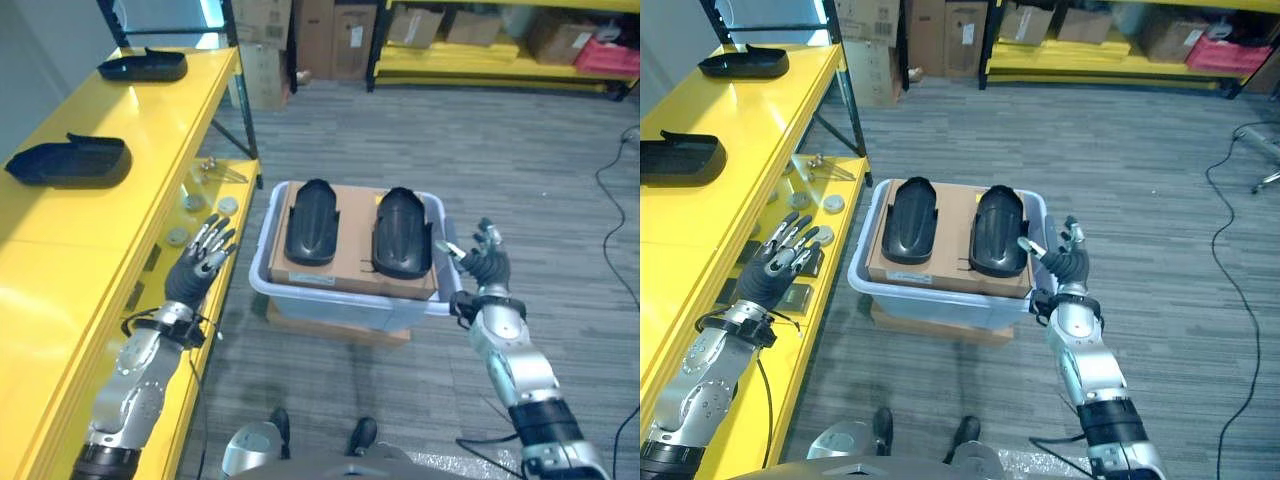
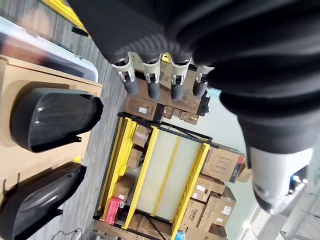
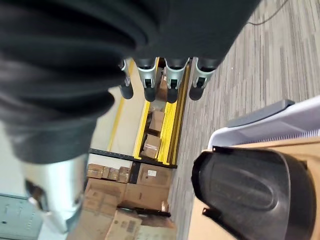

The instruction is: Move parts from the plastic box to the shelf.

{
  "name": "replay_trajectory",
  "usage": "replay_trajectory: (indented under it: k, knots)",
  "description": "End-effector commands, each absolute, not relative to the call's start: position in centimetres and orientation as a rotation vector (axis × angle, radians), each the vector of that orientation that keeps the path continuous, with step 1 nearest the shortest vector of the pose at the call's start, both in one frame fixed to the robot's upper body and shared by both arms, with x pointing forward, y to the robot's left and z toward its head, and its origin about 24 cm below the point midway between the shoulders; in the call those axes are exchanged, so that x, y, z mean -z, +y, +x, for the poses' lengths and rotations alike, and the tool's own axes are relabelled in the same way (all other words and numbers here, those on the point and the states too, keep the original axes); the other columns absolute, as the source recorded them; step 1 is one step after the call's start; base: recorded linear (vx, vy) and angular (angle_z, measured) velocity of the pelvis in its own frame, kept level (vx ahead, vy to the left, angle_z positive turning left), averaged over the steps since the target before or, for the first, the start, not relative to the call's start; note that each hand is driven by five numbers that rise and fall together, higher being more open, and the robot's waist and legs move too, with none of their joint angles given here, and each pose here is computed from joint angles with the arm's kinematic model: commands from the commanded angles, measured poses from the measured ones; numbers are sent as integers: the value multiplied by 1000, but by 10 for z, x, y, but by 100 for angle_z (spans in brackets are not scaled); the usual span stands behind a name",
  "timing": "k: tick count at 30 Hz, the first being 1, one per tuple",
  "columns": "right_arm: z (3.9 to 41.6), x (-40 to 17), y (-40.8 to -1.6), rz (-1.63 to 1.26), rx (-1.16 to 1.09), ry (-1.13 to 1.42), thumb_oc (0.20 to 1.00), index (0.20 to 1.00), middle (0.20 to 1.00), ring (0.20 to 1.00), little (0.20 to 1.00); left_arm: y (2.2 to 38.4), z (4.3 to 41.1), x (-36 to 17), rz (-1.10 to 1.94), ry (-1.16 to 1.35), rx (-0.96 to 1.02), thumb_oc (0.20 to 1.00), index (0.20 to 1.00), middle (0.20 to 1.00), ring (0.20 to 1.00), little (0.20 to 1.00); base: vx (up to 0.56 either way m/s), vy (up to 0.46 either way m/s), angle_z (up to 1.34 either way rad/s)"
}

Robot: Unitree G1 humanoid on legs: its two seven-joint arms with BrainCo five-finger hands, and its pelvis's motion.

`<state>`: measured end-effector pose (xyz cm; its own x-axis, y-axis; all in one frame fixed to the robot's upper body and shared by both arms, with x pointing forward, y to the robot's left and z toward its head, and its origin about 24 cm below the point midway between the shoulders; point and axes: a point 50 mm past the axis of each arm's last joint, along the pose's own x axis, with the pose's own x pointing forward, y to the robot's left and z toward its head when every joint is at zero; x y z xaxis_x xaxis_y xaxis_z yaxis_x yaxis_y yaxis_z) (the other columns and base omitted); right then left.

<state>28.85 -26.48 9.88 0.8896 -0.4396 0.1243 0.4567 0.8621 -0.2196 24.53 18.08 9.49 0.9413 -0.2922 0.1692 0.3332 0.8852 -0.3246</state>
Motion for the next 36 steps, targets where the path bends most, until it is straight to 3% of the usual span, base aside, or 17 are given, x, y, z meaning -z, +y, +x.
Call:
replay_trajectory:
  k: [1,5,9,22,36]
  knots:
    - [319,-190,-276,-327,626,-426,1000,1000,1000,1000,1000,170,265,-151,-374,-408,428,1000,1000,1000,1000,1000,-454,-29,21]
    - [332,-216,-309,-333,827,-448,1000,1000,1000,1000,1000,154,278,-172,-343,-496,507,1000,1000,1000,1000,1000,-200,-53,25]
    - [329,-206,-331,-304,901,-392,1000,1000,1000,1000,1000,150,279,-171,-334,-497,518,1000,1000,1000,1000,1000,-42,-36,21]
    - [310,-172,-367,-274,980,-217,1000,1000,1000,1000,1000,164,271,-160,-357,-467,513,1000,1000,1000,1000,1000,31,-21,5]
    - [331,-159,-358,-177,894,-95,1000,1000,1000,1000,1000,154,281,-159,-354,-439,511,1000,1000,1000,1000,1000,2,-16,-1]
